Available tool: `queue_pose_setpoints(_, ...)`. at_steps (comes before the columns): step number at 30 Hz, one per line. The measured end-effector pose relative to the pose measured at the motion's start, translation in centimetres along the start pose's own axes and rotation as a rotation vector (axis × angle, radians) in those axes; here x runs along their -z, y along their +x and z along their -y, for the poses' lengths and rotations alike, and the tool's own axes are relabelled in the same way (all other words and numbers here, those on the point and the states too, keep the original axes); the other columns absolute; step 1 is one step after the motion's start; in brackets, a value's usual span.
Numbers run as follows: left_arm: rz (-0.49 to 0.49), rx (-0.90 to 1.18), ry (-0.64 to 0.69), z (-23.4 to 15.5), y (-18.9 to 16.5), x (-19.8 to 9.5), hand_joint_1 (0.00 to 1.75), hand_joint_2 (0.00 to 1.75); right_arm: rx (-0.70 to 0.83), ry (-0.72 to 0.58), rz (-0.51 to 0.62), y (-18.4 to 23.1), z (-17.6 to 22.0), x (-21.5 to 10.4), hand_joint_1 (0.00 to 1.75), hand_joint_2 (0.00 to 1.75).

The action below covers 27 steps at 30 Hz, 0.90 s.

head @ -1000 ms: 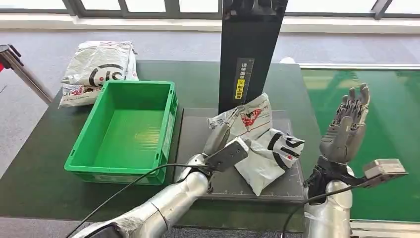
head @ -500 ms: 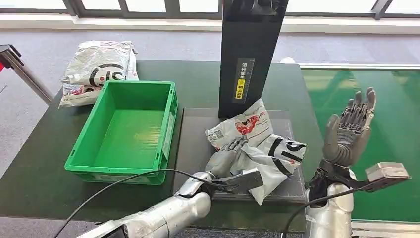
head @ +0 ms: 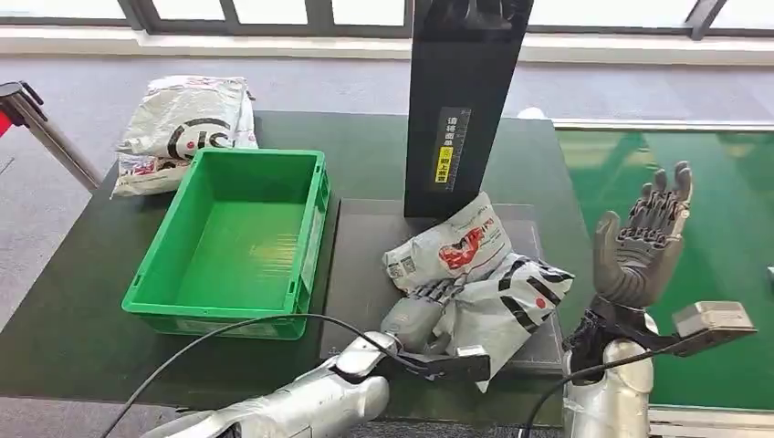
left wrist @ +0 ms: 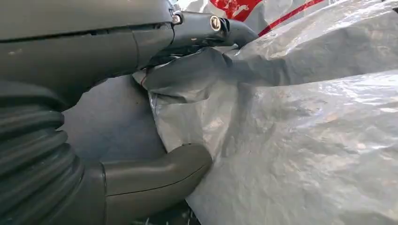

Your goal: Moved the parcel from conveyor to table for the left to box.

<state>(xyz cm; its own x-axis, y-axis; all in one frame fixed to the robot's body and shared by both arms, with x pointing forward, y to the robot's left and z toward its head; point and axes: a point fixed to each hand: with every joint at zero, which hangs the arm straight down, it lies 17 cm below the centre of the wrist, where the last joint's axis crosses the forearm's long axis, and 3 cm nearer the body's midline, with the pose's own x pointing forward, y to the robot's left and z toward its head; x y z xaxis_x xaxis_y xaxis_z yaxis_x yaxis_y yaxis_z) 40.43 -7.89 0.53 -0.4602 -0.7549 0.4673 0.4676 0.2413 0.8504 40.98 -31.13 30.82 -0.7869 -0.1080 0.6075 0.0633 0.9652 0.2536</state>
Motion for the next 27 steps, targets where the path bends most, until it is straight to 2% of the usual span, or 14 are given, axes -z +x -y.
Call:
queue_pose_setpoints(17,-0.007,0.047,0.027,-1.1,-0.3,0.3,1.75,1.75,-0.030,-0.004,-0.010,-0.3,0.2,-0.2,0.00,1.75)
queue_pose_setpoints(23,-0.033,0.052,0.212,-4.0,-1.1,0.1,1.75,1.75,-0.050,-0.023,-0.022,-0.5,0.7,-0.6,0.00,1.75)
queue_pose_setpoints(27,0.024,0.238,0.323,-6.5,0.0,0.0,1.75,1.75,-0.070,-0.043,-0.030,-0.7,1.2,-0.9,0.00,1.75)
